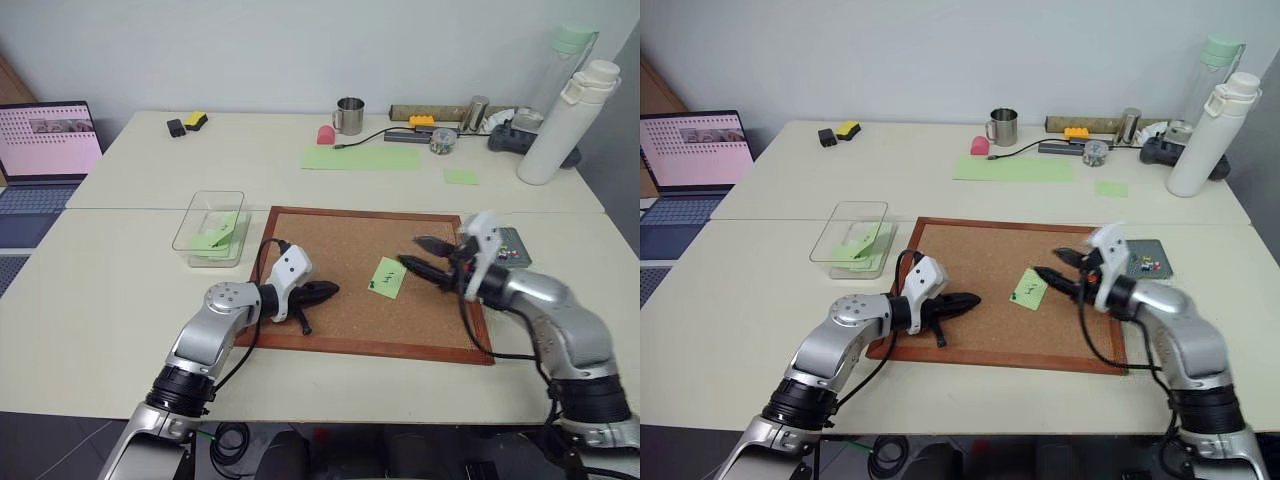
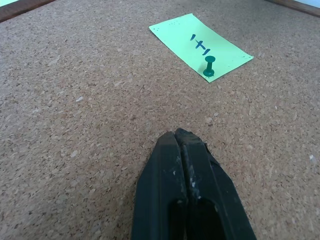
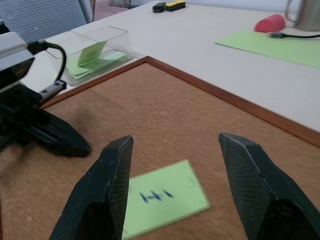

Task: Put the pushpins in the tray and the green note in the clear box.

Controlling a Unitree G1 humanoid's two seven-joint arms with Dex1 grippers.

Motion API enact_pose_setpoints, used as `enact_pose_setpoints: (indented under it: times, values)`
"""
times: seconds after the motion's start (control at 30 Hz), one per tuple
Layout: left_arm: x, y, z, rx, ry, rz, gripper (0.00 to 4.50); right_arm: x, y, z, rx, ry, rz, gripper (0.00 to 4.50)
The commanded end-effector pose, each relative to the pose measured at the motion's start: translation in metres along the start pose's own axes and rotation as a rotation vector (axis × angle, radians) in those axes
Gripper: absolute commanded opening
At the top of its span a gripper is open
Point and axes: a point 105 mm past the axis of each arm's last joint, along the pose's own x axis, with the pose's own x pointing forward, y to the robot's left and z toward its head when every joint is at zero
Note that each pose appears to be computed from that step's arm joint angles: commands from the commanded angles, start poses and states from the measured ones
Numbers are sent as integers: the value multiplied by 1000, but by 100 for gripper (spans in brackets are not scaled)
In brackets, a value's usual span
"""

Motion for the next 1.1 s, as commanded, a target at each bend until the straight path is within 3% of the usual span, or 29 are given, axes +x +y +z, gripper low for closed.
enact_pose_setpoints:
  times: [0.03, 0.5, 0.6, 0.73, 0.93, 1.1]
  values:
    - [2, -3, -14, -19, 49, -10, 0, 13, 22, -1, -28, 5, 66, 282]
    - [-2, -7, -16, -22, 49, 0, 0, 40, 30, -40, -32, 128, 99, 282]
    - [-3, -8, -16, -23, 49, 1, 0, 42, 31, -43, -24, 130, 99, 240]
    - [-4, -9, -17, -23, 49, 0, 0, 42, 28, -44, -23, 133, 81, 137]
    - [-3, -9, -15, -20, 48, 0, 0, 40, 23, -41, 1, 112, 48, 21]
    - [-1, -9, -14, -18, 46, -6, 0, 36, 17, -35, -9, 92, 22, 4]
